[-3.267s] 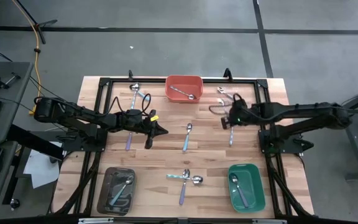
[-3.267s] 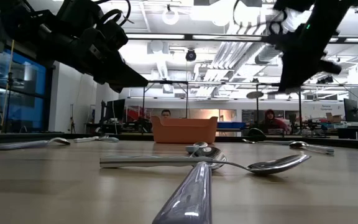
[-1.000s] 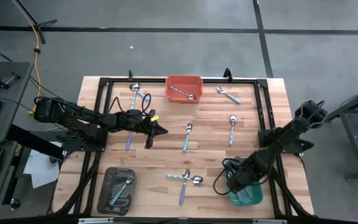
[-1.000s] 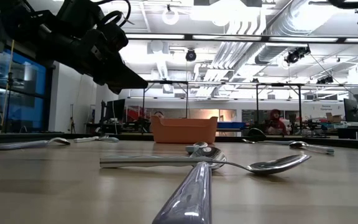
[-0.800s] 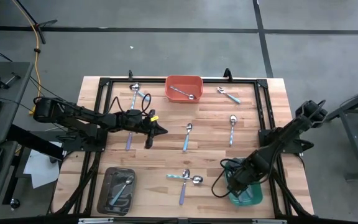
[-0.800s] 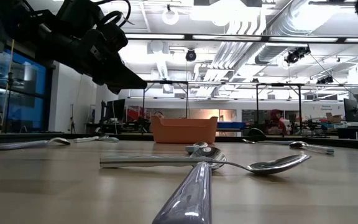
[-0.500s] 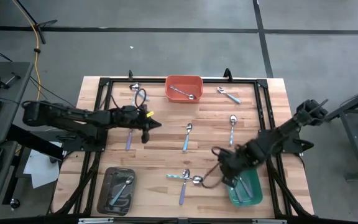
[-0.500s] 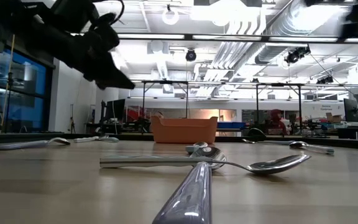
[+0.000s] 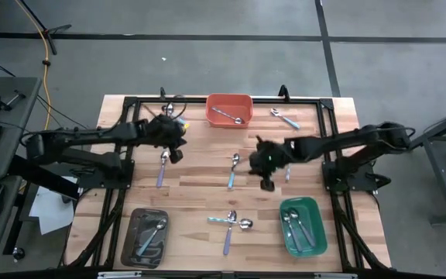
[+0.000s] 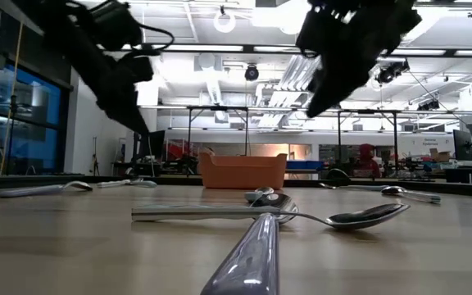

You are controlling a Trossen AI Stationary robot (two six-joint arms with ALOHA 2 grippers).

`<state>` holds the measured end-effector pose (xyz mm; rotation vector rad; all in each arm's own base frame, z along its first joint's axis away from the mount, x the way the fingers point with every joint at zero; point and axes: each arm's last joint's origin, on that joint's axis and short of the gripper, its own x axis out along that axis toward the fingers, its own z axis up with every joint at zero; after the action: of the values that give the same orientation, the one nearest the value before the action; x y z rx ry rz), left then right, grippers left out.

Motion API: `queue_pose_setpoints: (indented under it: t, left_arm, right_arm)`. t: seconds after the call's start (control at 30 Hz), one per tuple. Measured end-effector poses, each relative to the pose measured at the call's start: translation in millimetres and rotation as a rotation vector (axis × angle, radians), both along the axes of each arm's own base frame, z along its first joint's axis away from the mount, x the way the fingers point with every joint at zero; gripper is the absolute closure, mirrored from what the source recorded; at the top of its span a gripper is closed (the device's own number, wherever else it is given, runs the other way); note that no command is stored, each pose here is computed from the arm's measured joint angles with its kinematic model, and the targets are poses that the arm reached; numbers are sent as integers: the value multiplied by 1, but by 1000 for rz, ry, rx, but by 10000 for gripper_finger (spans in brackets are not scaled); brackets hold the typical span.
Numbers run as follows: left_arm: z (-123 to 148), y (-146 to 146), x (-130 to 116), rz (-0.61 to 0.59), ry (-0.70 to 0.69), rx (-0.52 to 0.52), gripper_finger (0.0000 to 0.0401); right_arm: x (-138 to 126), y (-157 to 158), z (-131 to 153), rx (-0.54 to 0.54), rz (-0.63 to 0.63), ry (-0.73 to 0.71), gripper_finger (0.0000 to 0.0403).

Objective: Sort silverware by color (type)
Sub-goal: Put the bottom blue and white spoon into the orange bin

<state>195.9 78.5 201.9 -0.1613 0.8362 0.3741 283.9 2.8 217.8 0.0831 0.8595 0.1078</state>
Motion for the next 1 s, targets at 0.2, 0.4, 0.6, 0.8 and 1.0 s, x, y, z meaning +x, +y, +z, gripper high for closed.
queue_pose_setpoints:
  t: [0.2,0.4,0.6,0.8,1.0]
  left_arm:
    - [12,34,14,9,159,13,401]
    - [6,65,31,-38,375,-40,401]
    - [-9,84,52,-134,543,-99,387]
    - [-21,90,69,-206,634,-111,350]
    - [-31,88,77,-297,742,-13,303]
  right_arm:
    - [-2,-45,-14,-13,28,-210,403]
    - [-8,-78,-16,-49,7,-334,403]
    - [-10,-98,-7,-101,40,-402,403]
    - [-14,-108,-7,-93,50,-416,403]
    - [-13,-105,-7,-90,65,-417,403]
